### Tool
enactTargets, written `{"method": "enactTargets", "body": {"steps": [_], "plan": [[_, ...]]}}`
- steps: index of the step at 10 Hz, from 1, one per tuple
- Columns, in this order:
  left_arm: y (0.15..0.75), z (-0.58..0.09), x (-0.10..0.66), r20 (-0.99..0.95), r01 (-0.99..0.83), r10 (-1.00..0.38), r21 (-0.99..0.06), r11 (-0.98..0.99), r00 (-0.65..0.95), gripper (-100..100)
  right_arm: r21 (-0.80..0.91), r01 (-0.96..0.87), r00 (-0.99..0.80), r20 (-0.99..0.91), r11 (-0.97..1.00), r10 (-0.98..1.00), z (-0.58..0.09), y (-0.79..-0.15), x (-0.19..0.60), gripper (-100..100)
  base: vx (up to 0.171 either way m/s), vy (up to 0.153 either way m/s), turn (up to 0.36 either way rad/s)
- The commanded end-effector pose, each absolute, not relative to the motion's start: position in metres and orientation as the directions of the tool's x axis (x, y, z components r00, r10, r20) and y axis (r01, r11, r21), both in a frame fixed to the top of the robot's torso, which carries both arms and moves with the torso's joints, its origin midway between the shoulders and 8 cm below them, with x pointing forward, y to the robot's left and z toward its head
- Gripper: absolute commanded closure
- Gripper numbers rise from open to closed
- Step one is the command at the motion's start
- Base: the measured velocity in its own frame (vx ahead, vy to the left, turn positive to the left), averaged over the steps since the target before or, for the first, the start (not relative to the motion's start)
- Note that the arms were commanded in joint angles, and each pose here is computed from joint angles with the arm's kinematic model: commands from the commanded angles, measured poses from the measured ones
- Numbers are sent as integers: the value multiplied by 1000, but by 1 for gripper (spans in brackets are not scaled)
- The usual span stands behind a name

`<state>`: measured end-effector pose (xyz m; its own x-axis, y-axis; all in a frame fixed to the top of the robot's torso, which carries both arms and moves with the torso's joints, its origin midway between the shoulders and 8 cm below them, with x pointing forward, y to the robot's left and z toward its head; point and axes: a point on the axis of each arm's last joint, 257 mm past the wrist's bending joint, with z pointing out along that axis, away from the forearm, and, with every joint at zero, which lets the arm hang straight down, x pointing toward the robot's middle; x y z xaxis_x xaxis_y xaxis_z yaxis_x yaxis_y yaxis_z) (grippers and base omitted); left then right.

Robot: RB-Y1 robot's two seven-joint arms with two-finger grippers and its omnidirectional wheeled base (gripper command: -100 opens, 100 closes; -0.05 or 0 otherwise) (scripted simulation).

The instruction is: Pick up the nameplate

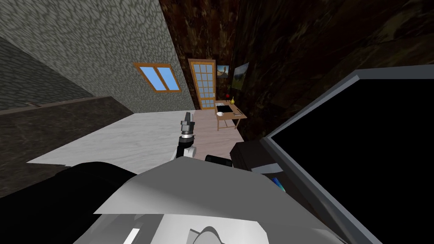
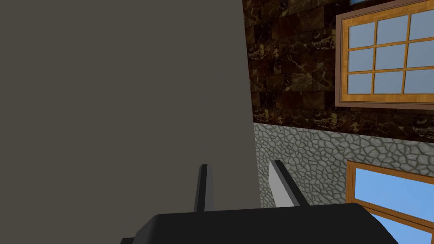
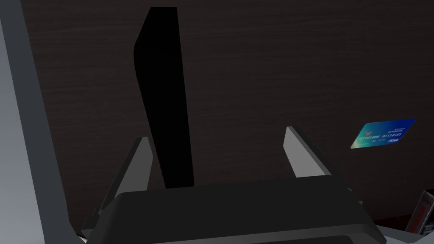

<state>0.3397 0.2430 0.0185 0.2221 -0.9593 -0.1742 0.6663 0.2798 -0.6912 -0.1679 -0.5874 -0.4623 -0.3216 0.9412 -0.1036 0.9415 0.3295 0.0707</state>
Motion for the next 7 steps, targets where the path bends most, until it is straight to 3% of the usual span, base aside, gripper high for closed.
{"method": "enactTargets", "body": {"steps": [1, 7], "plan": [[243, 18, 340, -174, 666, -959, -691, 280, 222, 0, 66, 951, -295, -92, 301, 951, -467, -577, -189, -100, -3, -1, 221], [243, 18, 340, -174, 666, -959, -691, 280, 222, 0, 89, 967, -231, -99, 239, 968, -476, -562, -214, -100, -3, -6, 113]]}}
